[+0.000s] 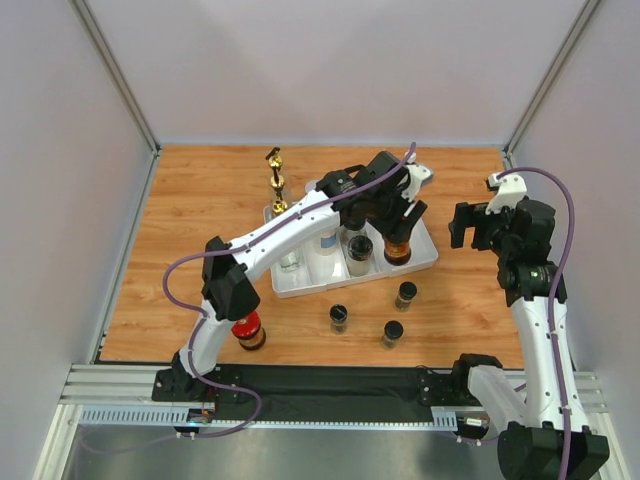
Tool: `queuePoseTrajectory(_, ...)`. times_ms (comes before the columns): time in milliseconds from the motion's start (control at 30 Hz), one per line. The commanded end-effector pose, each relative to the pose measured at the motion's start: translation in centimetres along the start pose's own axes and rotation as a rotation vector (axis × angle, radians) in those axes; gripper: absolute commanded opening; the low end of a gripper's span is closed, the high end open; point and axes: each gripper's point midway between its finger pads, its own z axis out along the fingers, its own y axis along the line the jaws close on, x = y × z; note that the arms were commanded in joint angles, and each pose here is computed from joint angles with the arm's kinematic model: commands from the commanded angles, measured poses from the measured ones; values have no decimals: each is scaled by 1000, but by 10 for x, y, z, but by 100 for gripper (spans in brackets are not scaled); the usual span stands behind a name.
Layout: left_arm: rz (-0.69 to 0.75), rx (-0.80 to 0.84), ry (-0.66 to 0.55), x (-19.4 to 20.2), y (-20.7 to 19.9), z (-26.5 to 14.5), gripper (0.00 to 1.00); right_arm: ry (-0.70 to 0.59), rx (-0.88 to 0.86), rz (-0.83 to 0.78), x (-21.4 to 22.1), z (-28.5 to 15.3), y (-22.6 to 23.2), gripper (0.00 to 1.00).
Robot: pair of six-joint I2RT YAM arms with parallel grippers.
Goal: Organize the condiment bottles
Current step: Place the bottle in the storage box.
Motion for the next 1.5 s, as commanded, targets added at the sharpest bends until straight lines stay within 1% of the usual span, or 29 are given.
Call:
queuePoseTrajectory(0, 46, 0, -241, -70, 0, -22, 0, -80, 32, 6, -23, -7, -5, 100)
queuePoseTrajectory(367, 88, -126, -248, -72, 42, 4, 0, -81, 40, 8, -23, -8, -7, 100)
queuePoseTrajectory(500, 102, -145, -260, -76, 53, 11, 0, -85, 37, 7, -23, -8, -7, 100)
queuePoseTrajectory(567, 105, -191, -260, -76, 66, 15, 0, -83, 37, 7, -23, -7, -7, 100)
queuePoseTrajectory(767, 117, -253, -269, -78, 90, 29, 0, -83, 32, 4, -23, -7, -6, 100)
queuePoseTrajectory(833, 114, -261, -280, -81, 94, 31, 0, -83, 34, 6, -23, -7, -6, 100)
queuePoseTrajectory(1000, 132, -294, -265, -77, 107, 40, 1, -86, 36, 2, -23, -7, -7, 100)
queuePoseTrajectory(1100, 133, -303, -259, -76, 110, 43, 6, -85, 32, 2, -22, -7, -6, 100)
queuePoseTrajectory(1133, 133, -300, -258, -75, 110, 44, 11, -85, 32, 2, -22, -7, -6, 100)
queuePoseTrajectory(1300, 124, -290, -249, -71, 108, 49, 24, -86, 31, 0, -23, -7, -6, 100)
queuePoseTrajectory(1333, 120, -288, -249, -71, 108, 49, 30, -88, 31, 0, -23, -7, -6, 100)
queuePoseTrajectory(1400, 117, -289, -239, -67, 109, 51, 37, -90, 30, -2, -23, -8, -6, 100)
queuePoseTrajectory(1433, 116, -289, -244, -68, 109, 49, 43, -90, 28, -2, -23, -8, -5, 100)
queuePoseTrajectory(1467, 116, -288, -245, -68, 109, 49, 47, -91, 27, -2, -23, -8, -5, 100)
